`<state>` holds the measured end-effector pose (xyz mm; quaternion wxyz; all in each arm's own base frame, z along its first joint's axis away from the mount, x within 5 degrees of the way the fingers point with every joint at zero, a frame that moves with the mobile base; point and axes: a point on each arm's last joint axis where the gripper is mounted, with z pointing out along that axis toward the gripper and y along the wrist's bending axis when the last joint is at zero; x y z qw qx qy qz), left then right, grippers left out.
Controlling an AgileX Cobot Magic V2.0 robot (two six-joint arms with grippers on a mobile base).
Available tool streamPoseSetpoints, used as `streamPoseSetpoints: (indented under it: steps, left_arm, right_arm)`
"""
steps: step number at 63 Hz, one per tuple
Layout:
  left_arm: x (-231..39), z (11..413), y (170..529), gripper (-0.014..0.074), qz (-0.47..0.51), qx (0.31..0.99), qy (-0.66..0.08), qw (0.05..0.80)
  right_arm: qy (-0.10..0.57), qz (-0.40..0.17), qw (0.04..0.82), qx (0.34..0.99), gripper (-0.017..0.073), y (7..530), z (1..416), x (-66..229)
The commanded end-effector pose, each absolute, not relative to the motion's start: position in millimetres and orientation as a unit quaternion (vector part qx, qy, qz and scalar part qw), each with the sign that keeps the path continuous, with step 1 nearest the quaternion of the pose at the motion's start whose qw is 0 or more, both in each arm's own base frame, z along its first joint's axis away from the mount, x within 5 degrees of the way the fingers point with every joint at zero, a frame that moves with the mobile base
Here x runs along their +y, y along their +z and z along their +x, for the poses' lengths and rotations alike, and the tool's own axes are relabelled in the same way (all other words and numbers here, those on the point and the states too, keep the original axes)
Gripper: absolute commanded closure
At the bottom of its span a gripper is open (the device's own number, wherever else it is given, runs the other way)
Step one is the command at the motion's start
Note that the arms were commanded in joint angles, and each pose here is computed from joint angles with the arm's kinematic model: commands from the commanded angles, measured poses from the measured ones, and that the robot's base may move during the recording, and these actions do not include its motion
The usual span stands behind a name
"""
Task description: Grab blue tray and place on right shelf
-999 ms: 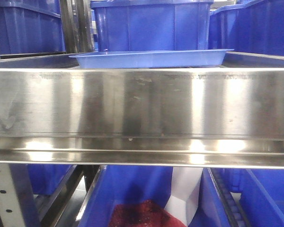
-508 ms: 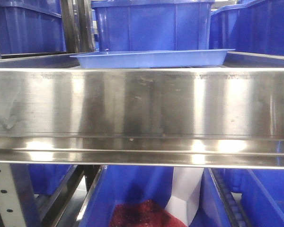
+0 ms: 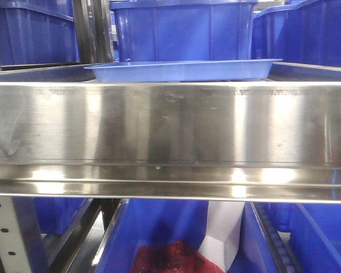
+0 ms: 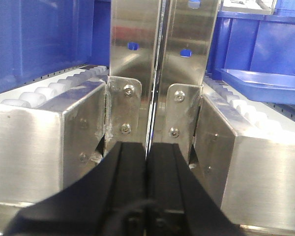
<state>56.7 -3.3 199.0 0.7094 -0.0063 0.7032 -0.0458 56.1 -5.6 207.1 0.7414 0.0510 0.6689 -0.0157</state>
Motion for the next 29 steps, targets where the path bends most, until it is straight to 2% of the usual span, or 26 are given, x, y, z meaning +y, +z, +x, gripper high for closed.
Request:
streamPoseSetpoints:
  steps: [1,29]
  left_arm:
    - [-2.6,56.6,198.4,0.0642,-0.010,0.677,-0.047,0.735]
    - [-2.6,56.6,198.4,0.0642,-0.010,0.677,-0.047,0.735]
  right_arm:
    - [-0.022,0.051,0.781,0.622,0.0503,222.9,51.7,-6.0]
    - [-0.022,0.051,0.781,0.622,0.0503,222.9,51.7,-6.0]
